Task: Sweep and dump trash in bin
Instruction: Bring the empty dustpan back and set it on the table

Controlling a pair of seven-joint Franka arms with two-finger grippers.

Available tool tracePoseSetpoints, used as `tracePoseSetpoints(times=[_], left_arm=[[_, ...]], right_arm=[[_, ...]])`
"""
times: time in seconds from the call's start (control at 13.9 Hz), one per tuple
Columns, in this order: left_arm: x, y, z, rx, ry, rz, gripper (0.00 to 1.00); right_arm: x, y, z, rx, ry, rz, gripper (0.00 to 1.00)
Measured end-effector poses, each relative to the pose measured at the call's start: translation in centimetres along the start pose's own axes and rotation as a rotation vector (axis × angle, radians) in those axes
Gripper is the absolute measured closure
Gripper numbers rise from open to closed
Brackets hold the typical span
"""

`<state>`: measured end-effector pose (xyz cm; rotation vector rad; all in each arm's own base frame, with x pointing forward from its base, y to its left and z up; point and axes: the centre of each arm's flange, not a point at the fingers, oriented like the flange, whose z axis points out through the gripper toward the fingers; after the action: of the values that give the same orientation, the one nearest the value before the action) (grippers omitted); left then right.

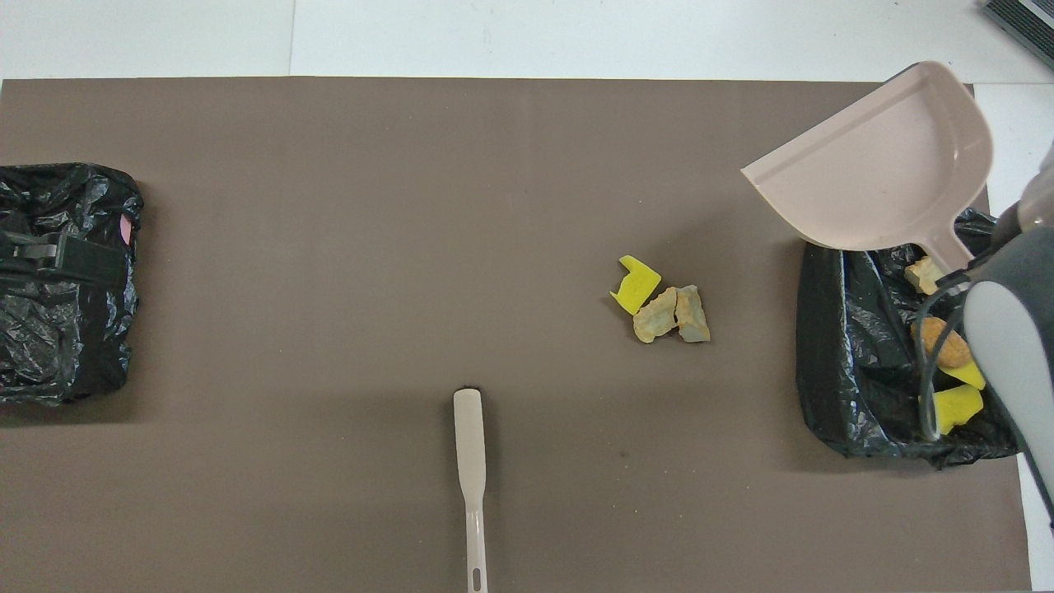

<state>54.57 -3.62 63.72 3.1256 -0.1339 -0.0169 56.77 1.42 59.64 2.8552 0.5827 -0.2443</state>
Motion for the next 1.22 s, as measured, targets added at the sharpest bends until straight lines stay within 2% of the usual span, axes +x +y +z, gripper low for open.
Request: tracePoseSetpoints(times=[0.29, 0.43, 0.65, 1.01, 1.22], left_arm=[[0.0, 0.0, 0.0, 0.000, 0.000, 0.000, 0.00], [0.0, 0.0, 0.0, 0.000, 0.000, 0.000, 0.00], [-0.1, 0.0, -0.1, 0.000, 0.002, 0.000, 0.00], [-0.1, 0.0, -0.3, 0.000, 0.005, 0.000, 0.00], [-0.1, 0.0, -0.3, 0.000, 0.005, 0.000, 0.00]], right_arm=[[5.7, -7.0, 2.6, 0.121, 0.024, 0.065, 0.68], [9.4, -11.8, 4.4, 0.157, 0.031, 0.126, 0.68], [14.2, -18.3, 6.5, 0.252, 0.058, 0.238, 0.68], [19.3, -27.2, 6.5, 0.333, 0.100, 0.285, 0.68], [21.6, -33.6, 8.3, 0.365, 0.123, 0.305, 0.68]])
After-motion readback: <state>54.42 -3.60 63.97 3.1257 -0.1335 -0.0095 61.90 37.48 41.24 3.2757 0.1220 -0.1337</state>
